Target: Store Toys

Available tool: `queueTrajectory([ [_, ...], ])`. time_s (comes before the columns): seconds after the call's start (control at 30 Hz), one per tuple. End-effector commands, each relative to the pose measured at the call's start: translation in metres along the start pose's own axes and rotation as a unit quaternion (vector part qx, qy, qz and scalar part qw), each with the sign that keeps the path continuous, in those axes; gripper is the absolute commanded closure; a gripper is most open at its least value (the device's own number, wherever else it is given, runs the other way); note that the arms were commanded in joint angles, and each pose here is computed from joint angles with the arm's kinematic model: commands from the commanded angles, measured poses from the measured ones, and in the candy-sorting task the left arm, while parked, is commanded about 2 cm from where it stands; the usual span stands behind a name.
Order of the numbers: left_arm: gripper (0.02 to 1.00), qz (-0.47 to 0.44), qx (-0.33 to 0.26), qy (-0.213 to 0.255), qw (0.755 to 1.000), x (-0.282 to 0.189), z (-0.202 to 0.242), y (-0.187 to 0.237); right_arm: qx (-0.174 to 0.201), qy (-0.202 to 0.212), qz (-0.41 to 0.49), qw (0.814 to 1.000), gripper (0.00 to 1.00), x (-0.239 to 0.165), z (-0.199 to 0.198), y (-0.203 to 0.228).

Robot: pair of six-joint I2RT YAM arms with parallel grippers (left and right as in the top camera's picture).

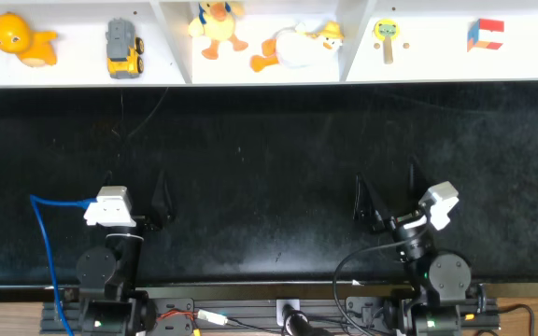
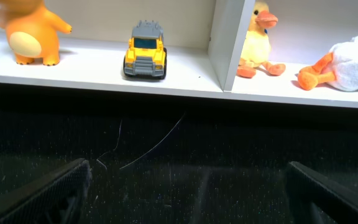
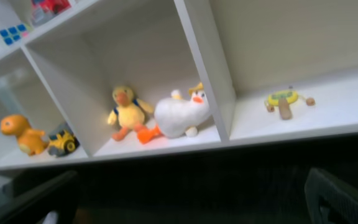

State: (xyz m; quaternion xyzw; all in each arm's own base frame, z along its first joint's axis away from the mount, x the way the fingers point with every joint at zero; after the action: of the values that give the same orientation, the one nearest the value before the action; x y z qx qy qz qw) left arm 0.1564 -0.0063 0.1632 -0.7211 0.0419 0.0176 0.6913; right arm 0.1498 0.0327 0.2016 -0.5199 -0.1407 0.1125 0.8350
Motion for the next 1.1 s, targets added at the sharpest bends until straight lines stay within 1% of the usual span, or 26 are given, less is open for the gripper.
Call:
queueTrajectory([
  [0.03,0.020,-0.002,-0.009,0.008,1.000,0.000,-0.001,0.000,0.013,0.000,-0.008,1.000,0.007,0.000,-0.003,0.005],
  [0.13,0.020,-0.002,-0.009,0.008,1.000,0.000,-0.001,0.000,0.016,0.009,-0.002,1.000,0.005,0.000,-0.005,0.008],
  [0.23,0.020,-0.002,-0.009,0.008,1.000,0.000,-0.001,0.000,0.033,0.031,0.046,0.998,0.003,-0.001,-0.012,0.023],
  [0.3,0.020,-0.002,-0.009,0.008,1.000,0.000,-0.001,0.000,0.033,0.026,0.046,0.998,0.005,-0.001,-0.011,0.023],
  [1.1,0.020,-0.002,-0.009,0.008,1.000,0.000,-0.001,0.000,0.033,0.026,0.047,0.998,0.007,-0.001,-0.011,0.023],
])
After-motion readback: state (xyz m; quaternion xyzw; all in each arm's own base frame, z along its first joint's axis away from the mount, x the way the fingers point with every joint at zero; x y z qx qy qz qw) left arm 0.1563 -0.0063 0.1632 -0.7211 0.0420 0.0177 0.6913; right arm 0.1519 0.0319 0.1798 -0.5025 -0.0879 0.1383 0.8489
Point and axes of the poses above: each gripper's point midway between its finger pads, its own x axis out along the fingers, its own z axis along the line the jaws close on, y = z × x, the point moved 9 cm from there along -x, back along the fingers, and after that the axes turned 4 degrees about x, right-handed, at the moved point
